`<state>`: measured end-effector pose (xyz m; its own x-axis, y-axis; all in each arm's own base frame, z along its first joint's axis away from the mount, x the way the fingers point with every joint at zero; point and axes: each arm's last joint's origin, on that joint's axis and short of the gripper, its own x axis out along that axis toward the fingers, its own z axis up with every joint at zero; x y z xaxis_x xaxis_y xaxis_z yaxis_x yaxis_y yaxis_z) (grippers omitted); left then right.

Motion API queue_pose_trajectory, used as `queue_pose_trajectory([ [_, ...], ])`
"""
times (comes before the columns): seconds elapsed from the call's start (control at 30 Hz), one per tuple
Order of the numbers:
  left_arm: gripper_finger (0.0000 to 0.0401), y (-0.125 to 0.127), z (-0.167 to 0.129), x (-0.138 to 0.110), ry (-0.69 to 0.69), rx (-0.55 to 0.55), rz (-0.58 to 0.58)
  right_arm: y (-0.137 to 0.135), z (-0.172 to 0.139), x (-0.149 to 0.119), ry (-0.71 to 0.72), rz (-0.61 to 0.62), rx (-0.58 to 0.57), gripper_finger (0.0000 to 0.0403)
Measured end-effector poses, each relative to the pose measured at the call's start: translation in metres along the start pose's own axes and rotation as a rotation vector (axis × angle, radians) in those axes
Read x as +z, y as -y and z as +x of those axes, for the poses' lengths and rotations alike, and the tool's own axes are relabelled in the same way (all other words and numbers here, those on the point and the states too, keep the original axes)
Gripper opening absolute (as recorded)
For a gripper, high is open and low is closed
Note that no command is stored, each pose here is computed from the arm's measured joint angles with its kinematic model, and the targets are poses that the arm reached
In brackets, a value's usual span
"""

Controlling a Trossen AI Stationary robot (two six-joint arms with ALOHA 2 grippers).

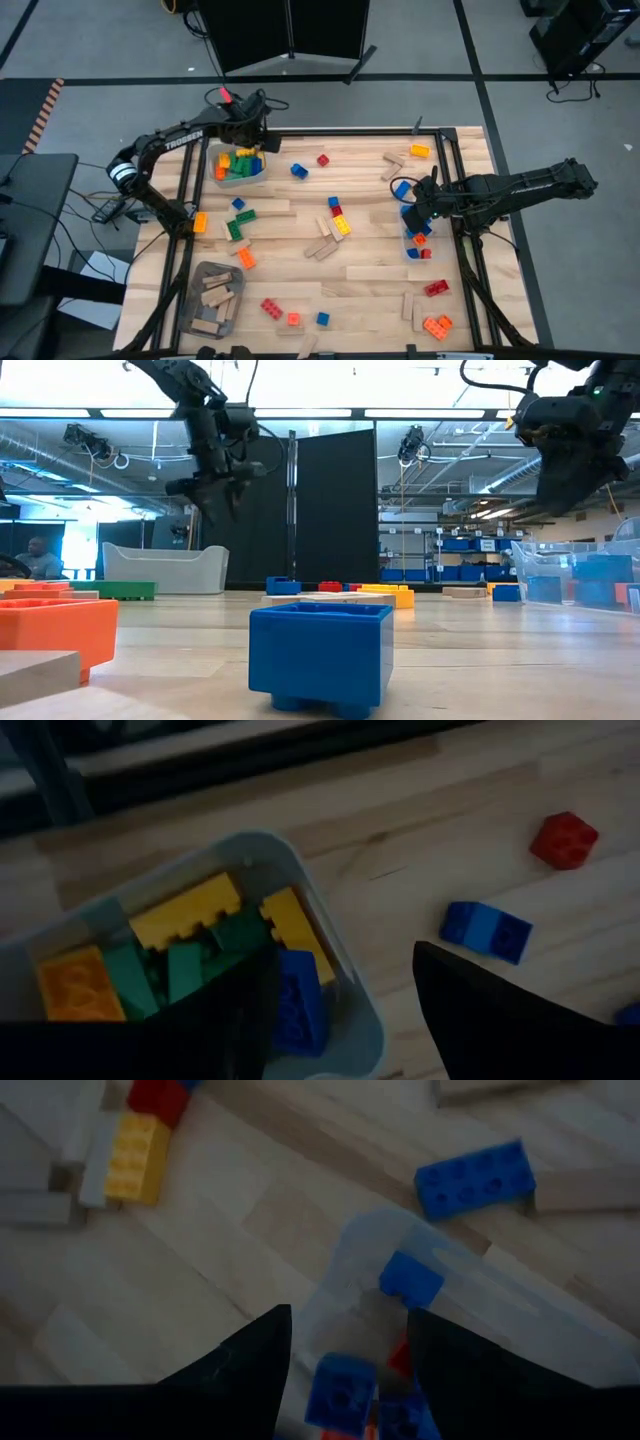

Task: Sort blocks by size
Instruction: Put the brown block into the black bin

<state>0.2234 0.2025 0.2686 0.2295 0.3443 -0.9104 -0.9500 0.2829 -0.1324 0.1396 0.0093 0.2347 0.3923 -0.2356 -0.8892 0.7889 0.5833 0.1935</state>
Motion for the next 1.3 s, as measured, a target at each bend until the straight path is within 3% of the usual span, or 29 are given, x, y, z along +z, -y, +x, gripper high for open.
queue_pose_trajectory([
  [0.2, 0.0234, 0.011, -0.011, 0.003, 0.031, -0.030, 0.062, -0.007, 0.000, 0.015, 0.186, 0.006, 0.042, 0.0215],
  [0.37, 0.0234, 0.029, -0.014, -0.008, 0.065, -0.007, 0.203, -0.013, -0.001, 0.039, 0.337, -0.067, 0.116, 0.0215],
  [0.53, 0.0234, 0.048, -0.019, -0.024, 0.096, 0.014, 0.321, -0.006, 0.001, 0.061, 0.376, -0.065, 0.126, 0.0215],
  [0.77, 0.0234, 0.064, -0.023, -0.036, 0.140, 0.018, 0.384, -0.004, 0.003, 0.106, 0.284, -0.163, -0.038, 0.0223],
  [1.03, 0.0234, 0.065, -0.023, -0.037, 0.148, 0.024, 0.389, -0.008, 0.030, 0.157, -0.067, -0.501, -0.094, 0.0233],
  [1.3, 0.0234, 0.065, -0.023, -0.037, 0.149, 0.023, 0.388, -0.005, 0.088, 0.166, -0.347, -0.892, -0.094, 0.0230],
])
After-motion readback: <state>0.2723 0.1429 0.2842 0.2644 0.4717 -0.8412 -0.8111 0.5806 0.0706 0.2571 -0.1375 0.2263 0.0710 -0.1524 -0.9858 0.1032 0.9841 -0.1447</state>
